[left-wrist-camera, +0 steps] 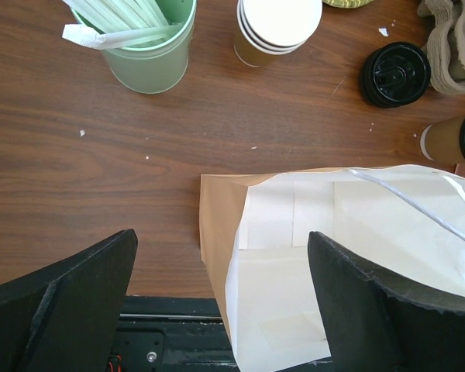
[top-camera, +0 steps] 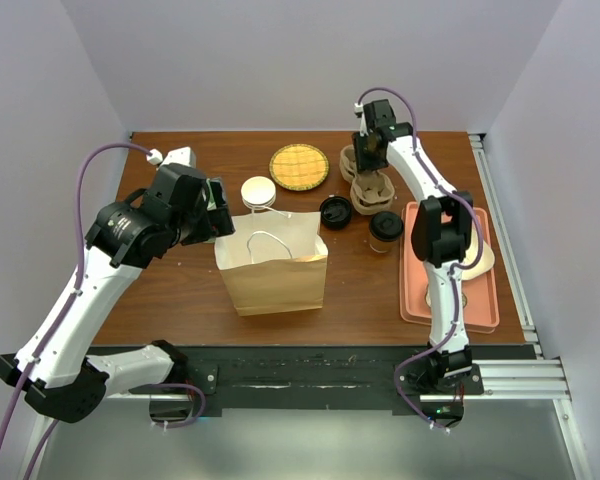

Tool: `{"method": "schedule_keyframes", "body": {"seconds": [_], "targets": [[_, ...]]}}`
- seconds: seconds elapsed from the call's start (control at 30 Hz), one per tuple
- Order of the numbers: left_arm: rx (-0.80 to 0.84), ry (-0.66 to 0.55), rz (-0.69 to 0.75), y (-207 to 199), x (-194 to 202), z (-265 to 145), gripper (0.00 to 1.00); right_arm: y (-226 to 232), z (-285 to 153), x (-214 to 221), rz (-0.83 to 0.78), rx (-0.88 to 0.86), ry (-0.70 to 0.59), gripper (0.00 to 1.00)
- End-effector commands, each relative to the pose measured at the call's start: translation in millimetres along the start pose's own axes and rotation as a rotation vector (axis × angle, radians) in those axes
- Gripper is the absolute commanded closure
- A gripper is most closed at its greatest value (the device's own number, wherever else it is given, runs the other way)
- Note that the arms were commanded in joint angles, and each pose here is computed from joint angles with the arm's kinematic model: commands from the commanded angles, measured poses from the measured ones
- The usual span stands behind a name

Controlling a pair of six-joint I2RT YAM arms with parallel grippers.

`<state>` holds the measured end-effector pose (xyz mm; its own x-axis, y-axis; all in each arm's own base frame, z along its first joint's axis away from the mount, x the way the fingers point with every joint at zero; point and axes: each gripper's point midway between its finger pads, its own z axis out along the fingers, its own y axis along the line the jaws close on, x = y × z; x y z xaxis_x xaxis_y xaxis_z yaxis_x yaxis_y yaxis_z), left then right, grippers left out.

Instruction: Pack the takeout coffee

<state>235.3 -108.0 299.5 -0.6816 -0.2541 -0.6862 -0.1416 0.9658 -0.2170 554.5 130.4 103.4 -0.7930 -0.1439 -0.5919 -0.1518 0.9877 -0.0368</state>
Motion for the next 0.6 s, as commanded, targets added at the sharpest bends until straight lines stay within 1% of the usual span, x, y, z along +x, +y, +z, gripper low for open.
{"method": "schedule_keyframes", "body": {"seconds": [0.0,0.17,0.33,0.4,0.5,0.53,0.57], "targets": [[-0.002,-0.029,-0.030,2,-5,-5,0.04,-6,-46,-43,-0.002,0.013,-0.135,0.70],[-0.004,-0.034,-0.033,3,-7,-7,0.04,-7,-50,-46,-0.003,0.015,-0.150,0.70],[-0.015,-0.030,-0.025,7,-4,-8,0.05,-7,-72,-66,0.001,0.008,-0.192,0.71],[-0.019,-0.030,-0.018,9,-4,-9,0.06,-7,-89,-79,0.005,0.003,-0.233,0.71],[-0.007,-0.027,-0.018,8,-3,-10,0.09,-1,-125,-96,0.009,-0.045,-0.302,0.71],[0.000,-0.025,-0.015,6,-3,-10,0.13,2,-136,-100,0.008,-0.062,-0.326,0.71],[0.018,-0.026,-0.011,3,-3,-10,0.15,3,-158,-108,0.008,-0.080,-0.366,0.71]]}}
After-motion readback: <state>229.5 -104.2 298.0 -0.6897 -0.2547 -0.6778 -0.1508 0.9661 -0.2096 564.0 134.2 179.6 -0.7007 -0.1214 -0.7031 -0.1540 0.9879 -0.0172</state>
